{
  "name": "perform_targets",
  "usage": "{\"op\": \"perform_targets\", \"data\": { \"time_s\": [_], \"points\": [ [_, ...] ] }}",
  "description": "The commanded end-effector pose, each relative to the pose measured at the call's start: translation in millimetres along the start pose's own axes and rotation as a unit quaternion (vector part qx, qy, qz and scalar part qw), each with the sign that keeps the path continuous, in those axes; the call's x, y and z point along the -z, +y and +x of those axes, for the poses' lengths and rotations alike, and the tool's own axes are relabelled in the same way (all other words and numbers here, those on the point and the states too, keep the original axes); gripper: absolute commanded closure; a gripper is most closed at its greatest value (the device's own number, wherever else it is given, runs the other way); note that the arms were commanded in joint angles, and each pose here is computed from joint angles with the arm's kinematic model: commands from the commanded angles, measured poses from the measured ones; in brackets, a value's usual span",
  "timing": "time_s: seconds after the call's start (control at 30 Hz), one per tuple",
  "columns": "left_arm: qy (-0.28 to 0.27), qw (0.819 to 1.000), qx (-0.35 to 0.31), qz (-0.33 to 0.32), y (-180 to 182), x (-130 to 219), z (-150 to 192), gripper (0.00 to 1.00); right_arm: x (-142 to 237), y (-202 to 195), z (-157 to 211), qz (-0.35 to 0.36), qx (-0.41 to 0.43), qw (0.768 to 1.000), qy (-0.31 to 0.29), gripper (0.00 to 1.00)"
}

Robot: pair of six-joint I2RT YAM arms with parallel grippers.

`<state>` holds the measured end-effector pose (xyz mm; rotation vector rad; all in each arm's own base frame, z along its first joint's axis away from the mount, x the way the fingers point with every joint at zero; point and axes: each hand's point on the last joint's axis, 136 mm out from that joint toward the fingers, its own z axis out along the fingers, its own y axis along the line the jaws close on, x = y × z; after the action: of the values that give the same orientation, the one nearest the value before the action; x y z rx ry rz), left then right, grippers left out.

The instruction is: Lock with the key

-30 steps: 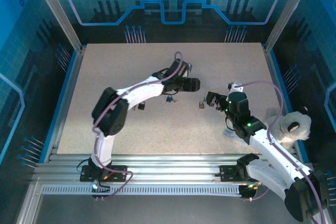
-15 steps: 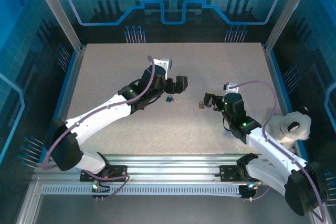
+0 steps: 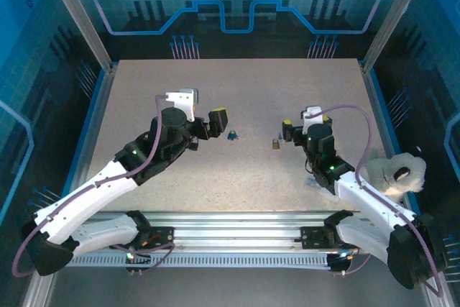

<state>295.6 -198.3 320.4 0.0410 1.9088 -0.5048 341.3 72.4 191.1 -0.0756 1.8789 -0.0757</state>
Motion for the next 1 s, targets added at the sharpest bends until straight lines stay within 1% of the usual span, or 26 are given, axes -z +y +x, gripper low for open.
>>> {"op": "perform_targets", "data": {
  "time_s": [0.0, 0.07, 0.17, 0.23, 0.33, 0.47, 0.53, 0.67, 0.73, 0.77, 0.8, 0.97],
  "points": [
    [0.004, 0.999, -0.038, -0.037, 20, 7, 11, 0.01, -11, -28, -2, 0.049, 0.008, 0.999, -0.018, 0.0],
    [-0.002, 0.998, -0.049, -0.046, 26, 11, 12, 0.01, -17, -40, 9, 0.066, -0.004, 0.998, -0.014, 0.0],
    [-0.015, 0.996, -0.067, -0.064, 35, 13, 13, 0.01, -17, -47, 16, 0.082, 0.005, 0.995, -0.049, 0.0],
    [-0.017, 0.994, -0.075, -0.072, 42, 13, 15, 0.01, -21, -46, 19, 0.075, 0.026, 0.995, -0.06, 0.0],
    [-0.018, 0.993, -0.076, -0.092, 57, 12, 16, 0.01, -31, -45, 27, 0.076, 0.032, 0.996, -0.042, 0.0],
    [-0.009, 0.991, -0.038, -0.13, 96, 7, 24, 0.01, -41, -56, 38, 0.101, 0.031, 0.993, -0.045, 0.0],
    [-0.008, 0.99, -0.028, -0.14, 108, 8, 28, 0.01, -45, -57, 41, 0.101, 0.029, 0.993, -0.055, 0.0],
    [-0.033, 0.986, -0.034, -0.159, 121, 8, 30, 0.01, -57, -53, 51, 0.09, 0.032, 0.995, -0.034, 0.0],
    [-0.034, 0.985, -0.038, -0.162, 124, 7, 32, 0.01, -62, -52, 58, 0.08, 0.027, 0.996, -0.03, 0.0],
    [-0.033, 0.985, -0.034, -0.166, 127, 6, 34, 0.01, -63, -52, 56, 0.08, 0.031, 0.996, -0.038, 0.0],
    [-0.032, 0.985, -0.03, -0.167, 128, 6, 35, 0.01, -64, -51, 60, 0.073, 0.028, 0.997, -0.022, 0.0],
    [-0.033, 0.983, -0.025, -0.181, 139, 2, 42, 0.0, -71, -51, 61, 0.058, 0.022, 0.998, -0.011, 0.0]
  ]
}}
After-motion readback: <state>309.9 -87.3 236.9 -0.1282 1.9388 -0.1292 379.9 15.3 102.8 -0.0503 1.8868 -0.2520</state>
